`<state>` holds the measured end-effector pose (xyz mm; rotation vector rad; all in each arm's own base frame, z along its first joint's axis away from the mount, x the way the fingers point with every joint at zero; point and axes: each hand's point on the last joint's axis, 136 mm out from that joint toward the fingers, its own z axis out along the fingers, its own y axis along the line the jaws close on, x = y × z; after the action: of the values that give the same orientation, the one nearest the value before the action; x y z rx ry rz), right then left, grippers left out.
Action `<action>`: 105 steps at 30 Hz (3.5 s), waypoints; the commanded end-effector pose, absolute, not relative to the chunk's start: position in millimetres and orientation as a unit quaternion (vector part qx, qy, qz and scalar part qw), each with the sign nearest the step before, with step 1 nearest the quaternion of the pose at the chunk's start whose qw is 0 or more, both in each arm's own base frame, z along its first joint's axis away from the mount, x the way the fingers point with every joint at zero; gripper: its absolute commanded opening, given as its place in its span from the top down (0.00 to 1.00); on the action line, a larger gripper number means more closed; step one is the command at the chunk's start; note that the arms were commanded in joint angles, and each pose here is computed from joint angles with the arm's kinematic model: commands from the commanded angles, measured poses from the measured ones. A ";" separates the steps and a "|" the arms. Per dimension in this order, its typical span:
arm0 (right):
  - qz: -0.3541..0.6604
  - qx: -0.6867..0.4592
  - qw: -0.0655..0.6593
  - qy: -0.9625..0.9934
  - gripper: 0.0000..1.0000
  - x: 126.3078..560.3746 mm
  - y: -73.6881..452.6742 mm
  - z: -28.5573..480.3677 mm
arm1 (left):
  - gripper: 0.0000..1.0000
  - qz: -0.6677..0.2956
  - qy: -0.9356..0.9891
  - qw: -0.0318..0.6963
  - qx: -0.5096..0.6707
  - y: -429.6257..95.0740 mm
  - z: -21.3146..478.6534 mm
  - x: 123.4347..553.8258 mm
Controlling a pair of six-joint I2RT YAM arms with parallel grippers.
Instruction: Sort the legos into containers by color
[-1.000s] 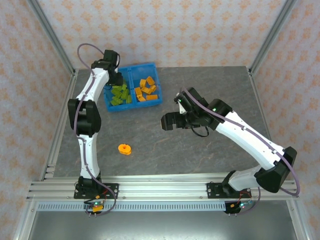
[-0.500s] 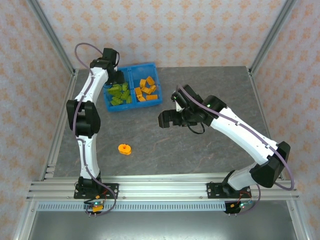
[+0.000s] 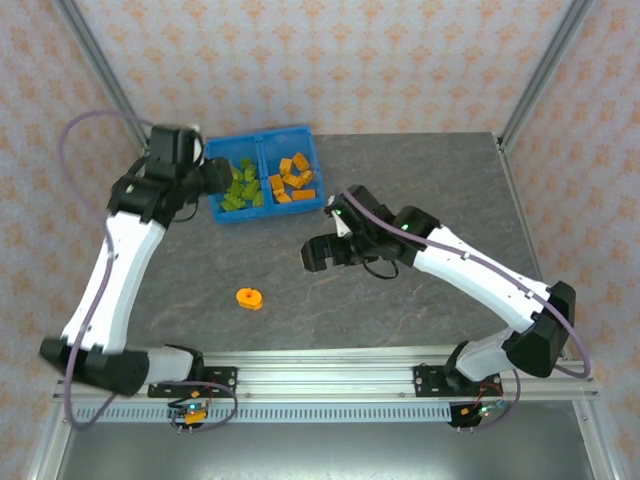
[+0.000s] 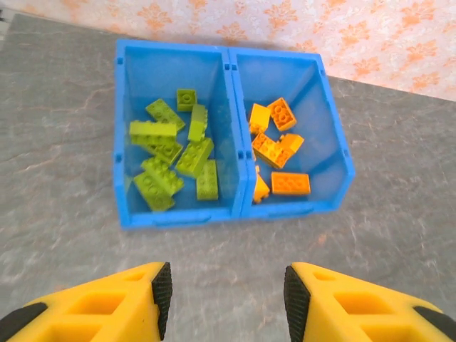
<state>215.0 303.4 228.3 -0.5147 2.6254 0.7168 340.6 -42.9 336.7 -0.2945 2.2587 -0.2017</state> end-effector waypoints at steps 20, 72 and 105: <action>0.163 -0.370 0.100 0.909 0.08 210.8 470.7 62.0 | 0.19 -0.165 0.958 0.115 -0.205 -51.7 216.3 80.8; 0.227 -0.051 0.417 0.878 0.75 535.7 423.1 209.7 | 0.06 -0.246 0.851 0.464 -0.011 -85.4 329.3 225.4; 0.137 0.010 0.429 0.893 0.24 414.7 268.3 341.8 | 0.00 -0.083 0.878 0.465 -0.081 -32.8 241.3 264.1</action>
<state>446.3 321.5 317.6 -0.0357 2.2701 0.4659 262.4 -54.4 240.1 -0.2097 2.2354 -0.3684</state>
